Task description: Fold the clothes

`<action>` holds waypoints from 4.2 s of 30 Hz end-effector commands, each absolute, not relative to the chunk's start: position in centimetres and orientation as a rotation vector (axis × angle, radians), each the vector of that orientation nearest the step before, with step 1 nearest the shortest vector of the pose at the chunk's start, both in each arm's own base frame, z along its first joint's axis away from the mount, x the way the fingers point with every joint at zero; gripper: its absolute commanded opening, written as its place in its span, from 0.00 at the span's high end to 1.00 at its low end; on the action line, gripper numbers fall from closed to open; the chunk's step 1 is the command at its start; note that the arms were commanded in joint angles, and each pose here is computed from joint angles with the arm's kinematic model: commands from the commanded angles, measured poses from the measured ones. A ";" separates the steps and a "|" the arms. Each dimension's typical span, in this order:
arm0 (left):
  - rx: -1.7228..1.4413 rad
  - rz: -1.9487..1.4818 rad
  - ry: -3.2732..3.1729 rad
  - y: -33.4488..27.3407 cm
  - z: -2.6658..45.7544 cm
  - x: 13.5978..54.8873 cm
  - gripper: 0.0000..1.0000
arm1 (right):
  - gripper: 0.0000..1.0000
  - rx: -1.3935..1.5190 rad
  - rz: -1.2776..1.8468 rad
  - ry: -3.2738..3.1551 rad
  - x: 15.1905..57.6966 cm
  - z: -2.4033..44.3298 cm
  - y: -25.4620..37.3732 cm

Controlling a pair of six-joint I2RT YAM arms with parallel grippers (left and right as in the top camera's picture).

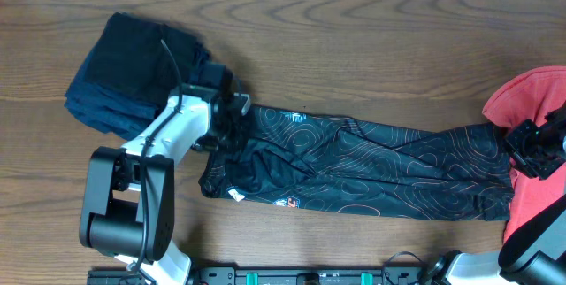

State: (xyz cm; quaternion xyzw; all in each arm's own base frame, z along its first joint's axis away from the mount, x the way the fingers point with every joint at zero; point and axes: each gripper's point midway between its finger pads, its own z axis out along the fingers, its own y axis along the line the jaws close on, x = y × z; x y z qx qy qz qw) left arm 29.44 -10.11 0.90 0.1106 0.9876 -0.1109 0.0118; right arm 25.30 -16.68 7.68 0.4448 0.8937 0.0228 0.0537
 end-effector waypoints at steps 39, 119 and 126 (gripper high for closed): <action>-0.276 -0.685 2.837 -4.2 7.2 32.1 0.42 | 0.45 1.202 0.294 2.850 20.9 -1.7 -10.1; -0.231 -0.680 2.844 -4.5 9.6 29.8 0.38 | 0.99 1.248 0.407 2.452 29.0 -4.2 -10.2; -0.105 -0.692 2.873 -6.7 9.4 29.2 0.33 | 0.91 1.044 0.545 2.388 32.2 -1.0 -9.5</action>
